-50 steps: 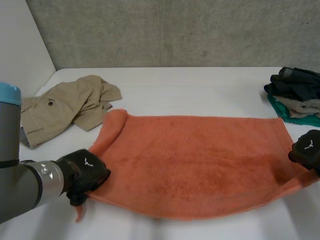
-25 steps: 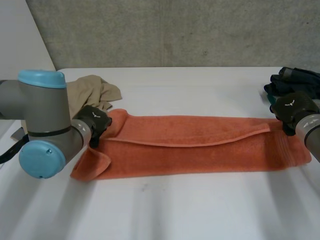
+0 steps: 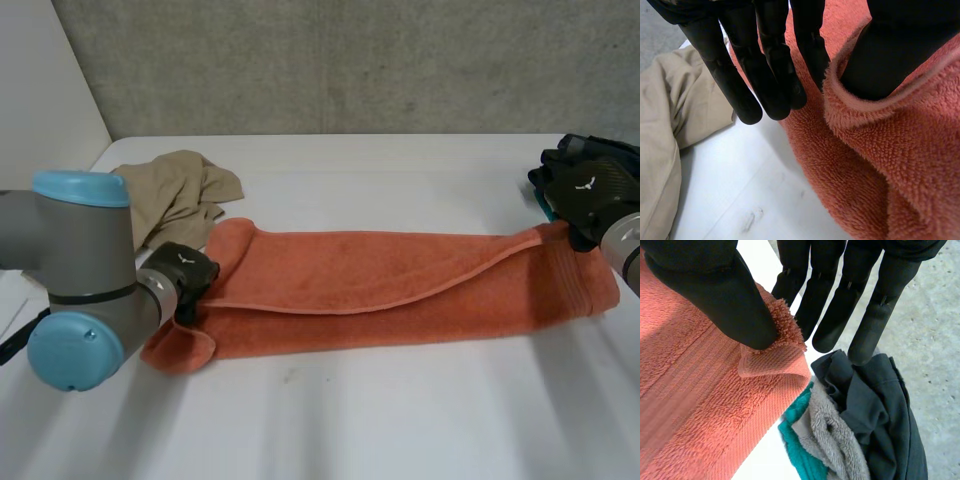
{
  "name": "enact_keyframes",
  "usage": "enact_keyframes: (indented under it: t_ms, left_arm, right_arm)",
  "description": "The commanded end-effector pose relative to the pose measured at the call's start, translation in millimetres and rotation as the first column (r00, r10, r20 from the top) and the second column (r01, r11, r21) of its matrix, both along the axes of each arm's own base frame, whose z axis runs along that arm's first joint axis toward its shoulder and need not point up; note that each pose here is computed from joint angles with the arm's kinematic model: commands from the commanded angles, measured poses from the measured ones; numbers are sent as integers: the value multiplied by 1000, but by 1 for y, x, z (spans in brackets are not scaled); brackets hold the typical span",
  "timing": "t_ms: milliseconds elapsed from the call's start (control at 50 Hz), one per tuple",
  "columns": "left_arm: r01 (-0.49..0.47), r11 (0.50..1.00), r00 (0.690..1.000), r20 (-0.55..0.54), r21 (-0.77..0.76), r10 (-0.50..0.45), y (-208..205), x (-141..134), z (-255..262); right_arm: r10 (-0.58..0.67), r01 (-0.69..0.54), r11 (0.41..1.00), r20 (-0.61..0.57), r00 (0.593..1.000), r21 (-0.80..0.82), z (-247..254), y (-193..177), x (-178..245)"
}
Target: Fold the laundry.
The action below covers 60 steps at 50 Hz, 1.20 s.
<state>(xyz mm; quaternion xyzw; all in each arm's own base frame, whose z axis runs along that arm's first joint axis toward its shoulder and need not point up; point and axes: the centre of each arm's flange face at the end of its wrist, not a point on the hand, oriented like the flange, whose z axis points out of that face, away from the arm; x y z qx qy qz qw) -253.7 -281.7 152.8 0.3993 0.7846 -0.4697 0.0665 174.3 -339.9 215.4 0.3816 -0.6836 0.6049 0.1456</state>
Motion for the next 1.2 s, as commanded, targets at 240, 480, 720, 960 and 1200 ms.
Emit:
enact_keyframes:
  t_ms: [240, 480, 720, 960, 1200]
  left_arm:
    - [-155, 371, 912, -277, -916, -302, -77, -31, 286]
    - [-233, 532, 886, -403, -814, -229, -86, -10, 261]
    - [-23, 856, 944, -293, -516, -152, -70, 3, 104]
    - [59, 953, 990, -104, -298, -94, -65, 46, -12]
    - [67, 957, 994, -69, -282, -90, -68, 49, -24]
  right_arm:
    - [245, 282, 543, 470, 848, -791, 191, -78, 5]
    - [252, 208, 676, 487, 836, -707, 188, -59, 15]
    - [85, 43, 961, 439, 895, -274, 59, -39, 10]
    - [19, -4, 999, 300, 954, -48, -19, -22, -12]
    - [9, -9, 1000, 270, 963, 0, -31, -19, -12]
